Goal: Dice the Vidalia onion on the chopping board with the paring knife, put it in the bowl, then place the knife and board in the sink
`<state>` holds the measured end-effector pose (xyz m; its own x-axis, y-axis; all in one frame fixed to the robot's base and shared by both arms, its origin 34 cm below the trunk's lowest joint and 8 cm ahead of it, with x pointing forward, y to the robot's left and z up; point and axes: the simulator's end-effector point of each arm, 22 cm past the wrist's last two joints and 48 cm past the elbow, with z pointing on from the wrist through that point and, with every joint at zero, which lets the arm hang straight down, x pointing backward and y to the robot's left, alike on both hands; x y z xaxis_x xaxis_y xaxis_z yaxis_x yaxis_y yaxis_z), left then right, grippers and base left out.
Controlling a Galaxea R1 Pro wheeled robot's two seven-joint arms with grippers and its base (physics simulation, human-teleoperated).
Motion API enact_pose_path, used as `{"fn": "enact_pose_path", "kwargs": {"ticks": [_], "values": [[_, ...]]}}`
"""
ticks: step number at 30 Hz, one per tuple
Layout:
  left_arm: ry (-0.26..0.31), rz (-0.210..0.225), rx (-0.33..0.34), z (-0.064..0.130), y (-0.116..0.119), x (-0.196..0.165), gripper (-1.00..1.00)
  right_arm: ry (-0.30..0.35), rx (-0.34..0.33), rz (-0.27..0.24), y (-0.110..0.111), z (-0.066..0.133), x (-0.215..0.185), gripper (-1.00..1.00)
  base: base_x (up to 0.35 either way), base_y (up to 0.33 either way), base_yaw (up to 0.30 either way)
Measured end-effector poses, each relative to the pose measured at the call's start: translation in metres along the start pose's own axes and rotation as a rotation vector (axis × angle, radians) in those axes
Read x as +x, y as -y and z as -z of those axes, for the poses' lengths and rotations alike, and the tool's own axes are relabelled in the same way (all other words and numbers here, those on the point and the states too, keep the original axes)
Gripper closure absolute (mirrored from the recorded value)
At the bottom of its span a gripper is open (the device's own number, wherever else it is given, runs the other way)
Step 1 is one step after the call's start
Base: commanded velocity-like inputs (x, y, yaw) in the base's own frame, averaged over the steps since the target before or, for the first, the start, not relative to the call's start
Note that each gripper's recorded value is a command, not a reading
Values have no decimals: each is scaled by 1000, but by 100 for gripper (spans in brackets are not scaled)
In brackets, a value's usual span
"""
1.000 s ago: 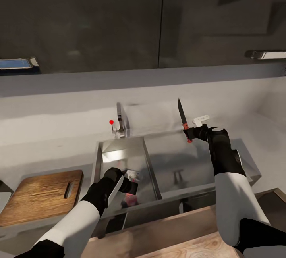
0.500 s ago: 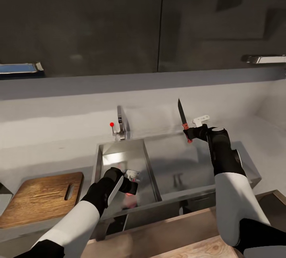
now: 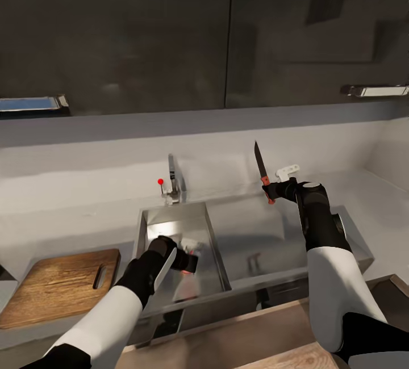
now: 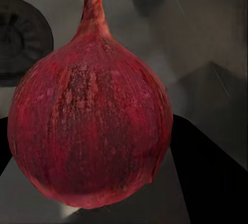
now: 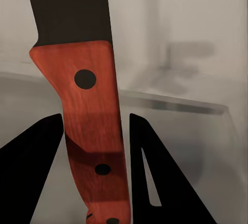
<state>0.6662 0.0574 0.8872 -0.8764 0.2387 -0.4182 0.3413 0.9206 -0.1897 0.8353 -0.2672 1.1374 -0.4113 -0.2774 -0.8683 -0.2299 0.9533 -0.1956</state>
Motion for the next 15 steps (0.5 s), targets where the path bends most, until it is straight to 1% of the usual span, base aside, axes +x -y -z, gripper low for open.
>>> {"fn": "enact_pose_path", "kwargs": {"ticks": [3, 6, 10, 11, 13, 15], "values": [[38, -9, -1, 9, 2, -14, 100, 5, 1, 0, 1, 2, -3, 100, 0, 0, 0], [64, -15, -3, 16, 3, -24, 100, 9, 3, 1, 1, 4, -6, 100, 0, 0, 0], [193, -39, -1, 49, 11, -67, 100, 16, 5, 2, 2, 8, -10, 100, 0, 0, 0], [216, -44, -1, 56, 13, -74, 100, 18, 5, 2, 2, 8, -10, 100, 0, 0, 0], [245, -48, 0, 64, 16, -80, 100, 21, 6, 3, 2, 10, -12, 100, 0, 0, 0], [251, -49, 1, 66, 17, -79, 100, 24, 7, 3, 3, 11, -14, 100, 0, 0, 0]]}}
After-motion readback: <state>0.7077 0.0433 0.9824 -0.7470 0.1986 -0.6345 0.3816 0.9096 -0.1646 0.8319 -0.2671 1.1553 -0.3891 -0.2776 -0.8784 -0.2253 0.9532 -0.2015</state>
